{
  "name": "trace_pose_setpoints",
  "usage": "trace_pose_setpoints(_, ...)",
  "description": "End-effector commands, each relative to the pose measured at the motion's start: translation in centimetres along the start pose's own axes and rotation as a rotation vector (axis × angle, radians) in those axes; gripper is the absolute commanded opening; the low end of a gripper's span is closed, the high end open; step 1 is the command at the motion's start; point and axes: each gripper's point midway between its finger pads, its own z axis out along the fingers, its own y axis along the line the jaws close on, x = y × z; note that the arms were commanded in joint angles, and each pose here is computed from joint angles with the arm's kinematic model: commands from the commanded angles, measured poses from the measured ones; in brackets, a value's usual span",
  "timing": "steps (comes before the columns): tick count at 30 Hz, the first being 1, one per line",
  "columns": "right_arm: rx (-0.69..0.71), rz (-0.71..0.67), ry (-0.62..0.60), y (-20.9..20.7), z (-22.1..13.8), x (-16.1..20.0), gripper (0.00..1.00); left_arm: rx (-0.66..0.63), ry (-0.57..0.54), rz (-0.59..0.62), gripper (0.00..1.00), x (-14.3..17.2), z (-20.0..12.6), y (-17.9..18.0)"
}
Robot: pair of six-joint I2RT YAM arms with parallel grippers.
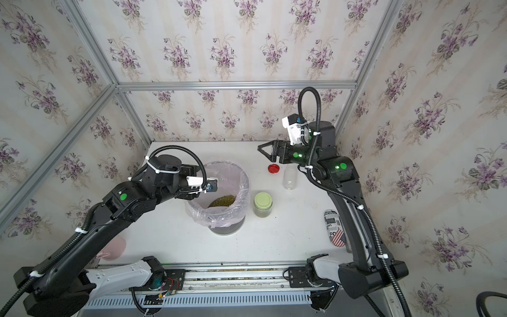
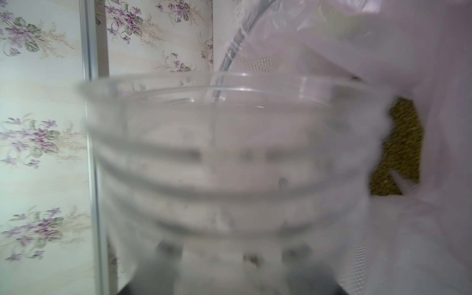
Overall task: Empty moldy mung beans from jars
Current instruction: Pour the moldy mung beans from the jar into the trash bin.
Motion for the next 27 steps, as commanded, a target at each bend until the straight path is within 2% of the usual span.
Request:
trace_pose_setpoints(1,-0.032,0.013,0.092,1.3,1.0,1.1,0.83,-0.197,0.105,0.216,0.38,0.9,0.5,4.1)
trace_pose_setpoints(5,-0.059,0.009,0.156,2.9,2.9,1.4,0.83,-0.314,0.128,0.343,0.37,0.4,1.3,5.9)
trace_pose_setpoints(9,-0.076,-0.036,0.230,5.6,5.2,2.6,0.83,-0.376,0.059,0.424,0.38,-1.1,1.7,6.0)
trace_pose_setpoints(16,-0.076,-0.101,0.317,8.2,8.4,5.2,0.82,-0.473,-0.021,0.440,0.39,-2.5,0.5,6.7)
trace_pose_setpoints(27,-0.096,-0.140,0.378,9.6,11.2,6.8,0.80,-0.477,-0.096,0.441,0.40,-3.2,-0.5,5.5)
